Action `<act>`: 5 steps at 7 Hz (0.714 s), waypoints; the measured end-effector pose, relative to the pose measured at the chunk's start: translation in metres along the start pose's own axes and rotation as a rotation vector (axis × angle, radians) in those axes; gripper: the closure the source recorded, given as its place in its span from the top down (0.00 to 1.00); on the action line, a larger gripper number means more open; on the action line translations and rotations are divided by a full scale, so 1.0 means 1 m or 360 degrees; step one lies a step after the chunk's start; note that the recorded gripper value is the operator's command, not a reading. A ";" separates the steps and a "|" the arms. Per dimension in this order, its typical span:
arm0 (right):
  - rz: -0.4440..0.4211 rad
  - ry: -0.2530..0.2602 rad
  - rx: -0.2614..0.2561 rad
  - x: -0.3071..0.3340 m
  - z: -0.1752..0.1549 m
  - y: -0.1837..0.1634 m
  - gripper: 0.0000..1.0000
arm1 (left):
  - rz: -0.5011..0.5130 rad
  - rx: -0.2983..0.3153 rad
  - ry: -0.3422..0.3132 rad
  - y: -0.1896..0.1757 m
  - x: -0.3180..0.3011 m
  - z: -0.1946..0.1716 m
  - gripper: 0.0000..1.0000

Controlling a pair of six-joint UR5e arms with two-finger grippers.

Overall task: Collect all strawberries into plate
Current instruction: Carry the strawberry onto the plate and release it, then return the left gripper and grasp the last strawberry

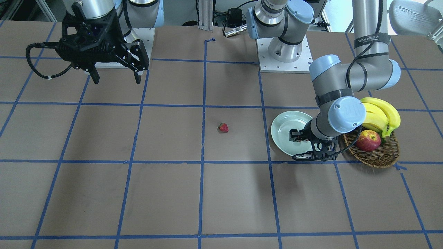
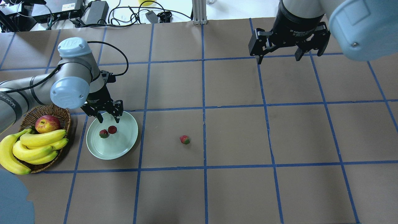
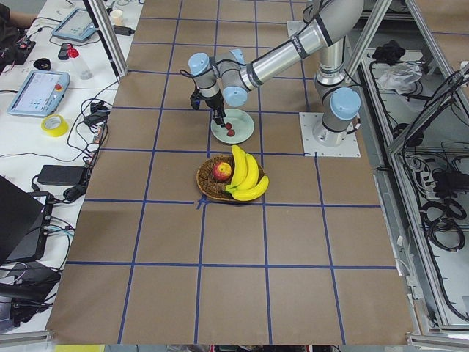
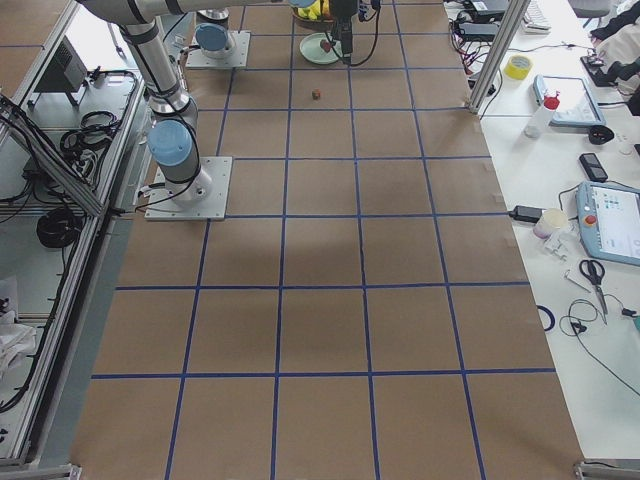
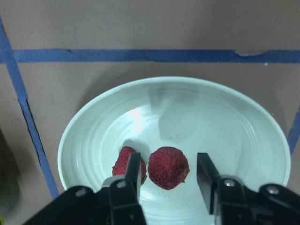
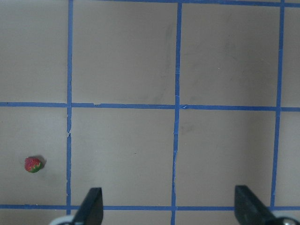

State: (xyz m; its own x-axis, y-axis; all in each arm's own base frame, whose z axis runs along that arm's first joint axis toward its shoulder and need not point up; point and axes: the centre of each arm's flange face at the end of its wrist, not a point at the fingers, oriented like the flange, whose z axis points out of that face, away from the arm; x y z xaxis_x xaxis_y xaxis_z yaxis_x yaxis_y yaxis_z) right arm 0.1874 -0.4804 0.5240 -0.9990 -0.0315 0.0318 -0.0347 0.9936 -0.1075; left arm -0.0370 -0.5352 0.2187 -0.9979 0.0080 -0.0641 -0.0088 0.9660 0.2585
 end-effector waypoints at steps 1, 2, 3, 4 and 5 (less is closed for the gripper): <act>0.0000 0.0001 0.0000 0.000 0.000 0.000 1.00 | 0.0026 0.0031 0.0001 0.003 0.010 -0.009 1.00; 0.0000 0.0001 0.0000 0.000 0.000 0.000 1.00 | 0.0051 0.0071 0.0013 0.009 0.028 -0.019 1.00; 0.0000 0.0001 0.0001 0.000 0.000 0.000 1.00 | 0.0047 0.0114 0.0035 0.016 0.054 -0.030 1.00; 0.0000 0.0001 0.0001 0.000 0.000 0.000 1.00 | 0.0001 0.0154 0.0067 0.025 0.085 -0.039 1.00; 0.0000 0.0000 0.0003 0.000 0.000 0.000 1.00 | -0.0105 0.0159 0.0131 0.033 0.119 -0.039 1.00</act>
State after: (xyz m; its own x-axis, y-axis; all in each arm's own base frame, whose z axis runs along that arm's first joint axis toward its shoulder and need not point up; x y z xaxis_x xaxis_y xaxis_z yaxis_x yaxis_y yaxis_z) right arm 0.1874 -0.4806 0.5243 -0.9990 -0.0314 0.0319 -0.0347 0.9934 -0.1093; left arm -0.1589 -0.5126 0.2568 -0.9973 -0.0735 0.0028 -0.0721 0.9847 0.1589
